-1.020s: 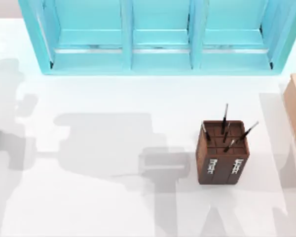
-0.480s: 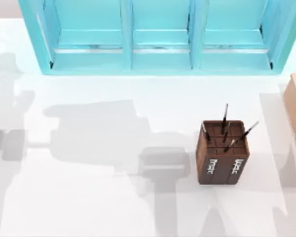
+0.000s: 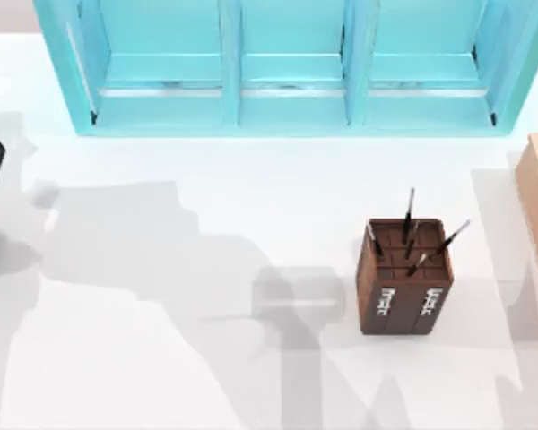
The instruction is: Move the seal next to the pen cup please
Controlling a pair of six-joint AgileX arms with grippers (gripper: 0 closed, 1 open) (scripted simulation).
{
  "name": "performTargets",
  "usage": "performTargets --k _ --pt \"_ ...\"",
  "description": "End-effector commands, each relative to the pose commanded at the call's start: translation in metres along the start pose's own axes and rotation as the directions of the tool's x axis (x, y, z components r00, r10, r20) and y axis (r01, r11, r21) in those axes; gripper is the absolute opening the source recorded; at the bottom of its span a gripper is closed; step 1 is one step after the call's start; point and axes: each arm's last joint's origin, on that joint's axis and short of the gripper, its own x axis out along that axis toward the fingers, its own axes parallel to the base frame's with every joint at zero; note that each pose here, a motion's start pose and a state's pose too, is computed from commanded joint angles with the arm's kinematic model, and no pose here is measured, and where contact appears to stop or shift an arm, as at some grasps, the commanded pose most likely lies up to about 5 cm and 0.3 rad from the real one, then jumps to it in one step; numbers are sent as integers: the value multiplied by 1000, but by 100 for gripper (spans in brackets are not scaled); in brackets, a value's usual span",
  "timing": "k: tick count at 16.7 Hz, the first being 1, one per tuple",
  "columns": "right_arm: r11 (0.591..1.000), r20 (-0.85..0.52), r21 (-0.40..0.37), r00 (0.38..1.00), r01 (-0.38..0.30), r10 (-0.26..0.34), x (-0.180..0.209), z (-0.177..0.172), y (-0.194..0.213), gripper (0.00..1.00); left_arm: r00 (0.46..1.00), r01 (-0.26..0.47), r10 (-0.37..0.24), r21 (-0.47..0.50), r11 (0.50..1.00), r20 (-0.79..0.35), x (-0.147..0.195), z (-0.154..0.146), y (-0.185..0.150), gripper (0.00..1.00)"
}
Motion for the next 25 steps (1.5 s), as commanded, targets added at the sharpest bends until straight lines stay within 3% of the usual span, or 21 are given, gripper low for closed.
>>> performTargets --k 3,7,20,25 --pt "1000 0 0 1000 0 0 0 0 0 100 1000 2 -2 0 1000 -10 27 -4 0 100" --pt "1000 0 0 1000 0 0 0 0 0 100 1000 2 -2 0 1000 -11 29 -5 -1 100" --pt "1000 0 0 1000 0 0 0 0 0 100 1000 2 -2 0 1000 -11 29 -5 -1 2" --pt "1000 0 0 1000 0 0 0 0 0 100 1000 2 -2 0 1000 -11 29 -5 -1 0"
